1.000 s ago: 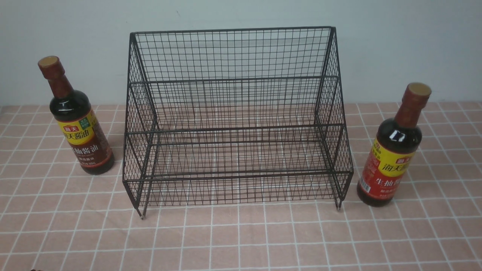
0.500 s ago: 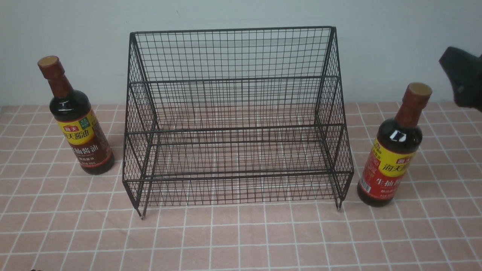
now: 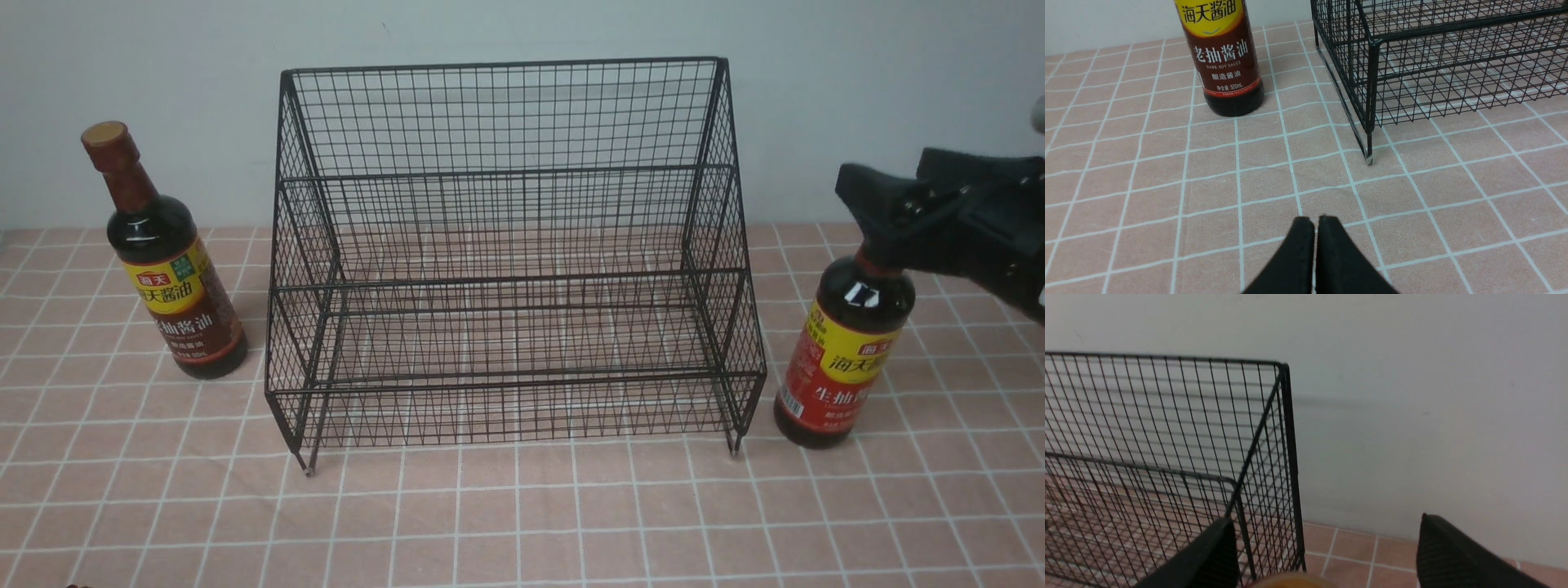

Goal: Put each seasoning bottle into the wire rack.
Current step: Use the right arm to grab the condiment bottle closest to it, then use the right arm to put the condiment bottle back on the shelf

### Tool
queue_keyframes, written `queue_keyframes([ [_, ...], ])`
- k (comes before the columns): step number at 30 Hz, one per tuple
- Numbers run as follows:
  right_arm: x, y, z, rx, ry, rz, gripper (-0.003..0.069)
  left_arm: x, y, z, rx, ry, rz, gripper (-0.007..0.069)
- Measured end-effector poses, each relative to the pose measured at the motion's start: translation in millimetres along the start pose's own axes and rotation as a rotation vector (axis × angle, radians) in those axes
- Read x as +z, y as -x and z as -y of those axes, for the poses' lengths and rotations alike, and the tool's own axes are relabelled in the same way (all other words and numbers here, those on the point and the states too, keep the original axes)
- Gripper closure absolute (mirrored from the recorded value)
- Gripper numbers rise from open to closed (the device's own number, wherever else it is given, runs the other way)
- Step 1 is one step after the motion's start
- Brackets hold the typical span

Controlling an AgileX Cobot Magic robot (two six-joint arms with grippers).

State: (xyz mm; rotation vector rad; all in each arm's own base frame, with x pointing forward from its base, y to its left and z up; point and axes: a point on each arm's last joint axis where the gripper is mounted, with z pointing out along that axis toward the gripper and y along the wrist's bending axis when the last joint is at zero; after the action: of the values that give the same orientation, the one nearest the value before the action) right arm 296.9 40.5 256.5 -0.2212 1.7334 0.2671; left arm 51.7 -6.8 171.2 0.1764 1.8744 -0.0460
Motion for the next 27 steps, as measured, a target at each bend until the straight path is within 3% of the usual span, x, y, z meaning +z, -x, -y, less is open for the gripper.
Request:
queue_keyframes([
  [3,5,-8,2,0.002,-0.002,-0.028,0.0127,0,0,0,0.0,0.0,0.0,0.0632],
  [6,11,-16,3,0.009,-0.002,-0.057,0.0181,0,0,0,0.0,0.0,0.0,0.0632],
  [7,12,-18,3,0.011,-0.002,-0.064,0.0258,0,0,0,0.0,0.0,0.0,0.0632],
  [10,11,-16,4,0.002,-0.008,-0.065,0.0395,0,0,0,0.0,0.0,0.0,0.0632],
  [13,2,-6,4,-0.03,-0.034,-0.081,0.0391,0,0,0,0.0,0.0,0.0,0.0632],
  [19,-25,58,-2,-0.108,-0.059,0.07,0.0391,0,0,0,0.0,0.0,0.0,0.0632],
  [22,-51,109,-23,-0.122,0.008,0.252,0.0391,0,0,0,0.0,0.0,0.0,0.0632],
  [27,-64,146,-51,-0.127,0.147,0.389,0.0391,0,0,0,0.0,0.0,0.0,0.0632],
])
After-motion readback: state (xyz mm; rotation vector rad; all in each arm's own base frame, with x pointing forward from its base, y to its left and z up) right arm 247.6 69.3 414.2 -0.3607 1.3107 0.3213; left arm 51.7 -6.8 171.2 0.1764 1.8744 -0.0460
